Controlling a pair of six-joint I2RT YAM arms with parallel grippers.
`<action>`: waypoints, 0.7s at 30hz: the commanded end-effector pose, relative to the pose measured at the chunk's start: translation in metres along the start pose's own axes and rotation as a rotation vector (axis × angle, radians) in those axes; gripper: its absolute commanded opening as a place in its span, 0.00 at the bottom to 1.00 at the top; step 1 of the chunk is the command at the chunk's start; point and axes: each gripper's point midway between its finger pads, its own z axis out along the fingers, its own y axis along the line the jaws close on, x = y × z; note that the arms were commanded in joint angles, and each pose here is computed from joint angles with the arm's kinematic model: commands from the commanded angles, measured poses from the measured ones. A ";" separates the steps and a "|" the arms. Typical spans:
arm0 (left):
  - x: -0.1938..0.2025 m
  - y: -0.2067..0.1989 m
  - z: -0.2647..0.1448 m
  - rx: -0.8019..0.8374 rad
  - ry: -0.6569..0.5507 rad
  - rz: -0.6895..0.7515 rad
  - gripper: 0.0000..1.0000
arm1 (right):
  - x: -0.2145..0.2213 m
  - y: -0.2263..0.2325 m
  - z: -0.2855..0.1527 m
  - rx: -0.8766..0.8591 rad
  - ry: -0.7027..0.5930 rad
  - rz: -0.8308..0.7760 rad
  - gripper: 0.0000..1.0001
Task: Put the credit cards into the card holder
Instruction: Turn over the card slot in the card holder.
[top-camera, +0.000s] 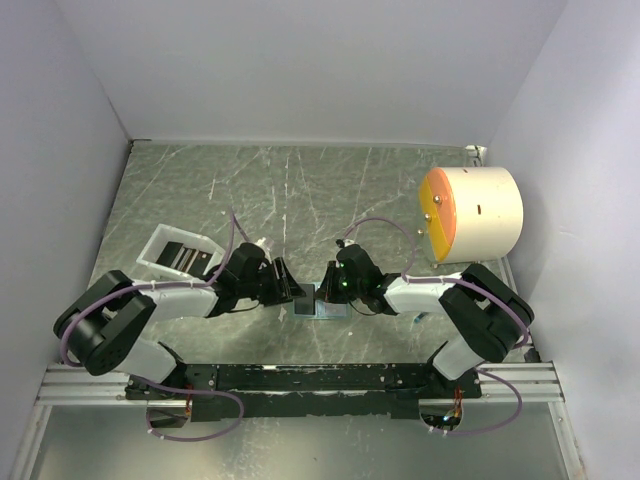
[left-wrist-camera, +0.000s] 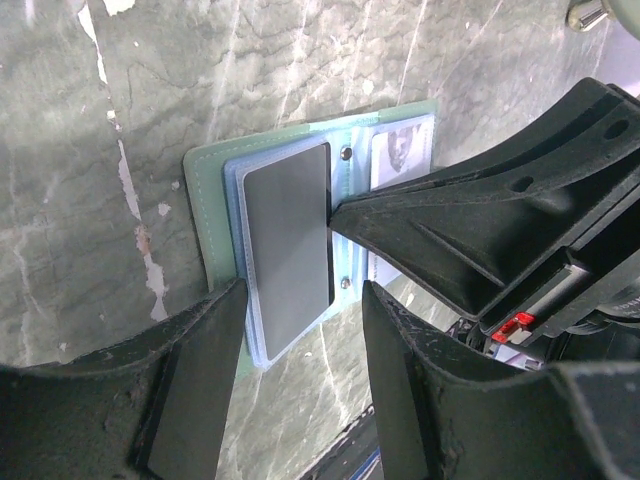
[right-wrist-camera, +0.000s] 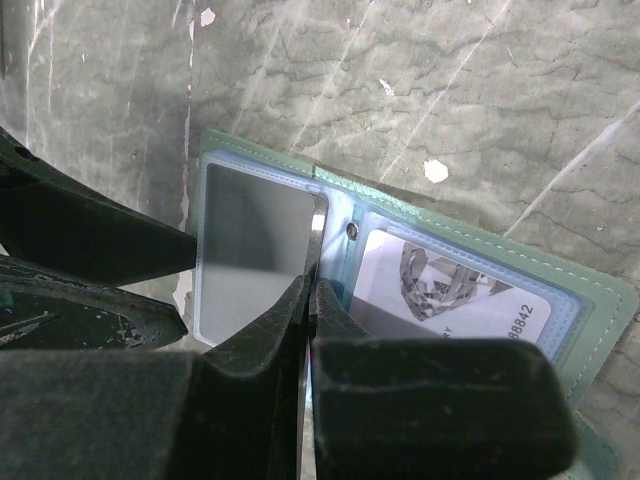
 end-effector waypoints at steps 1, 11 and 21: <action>-0.003 -0.013 0.002 0.049 -0.001 0.017 0.61 | 0.028 -0.032 0.002 0.112 0.075 -0.003 0.02; -0.003 -0.016 0.002 0.067 -0.002 0.017 0.61 | 0.028 -0.031 0.002 0.109 0.074 -0.002 0.02; -0.004 -0.021 0.002 0.091 -0.005 0.018 0.60 | 0.027 -0.031 0.002 0.108 0.072 -0.002 0.02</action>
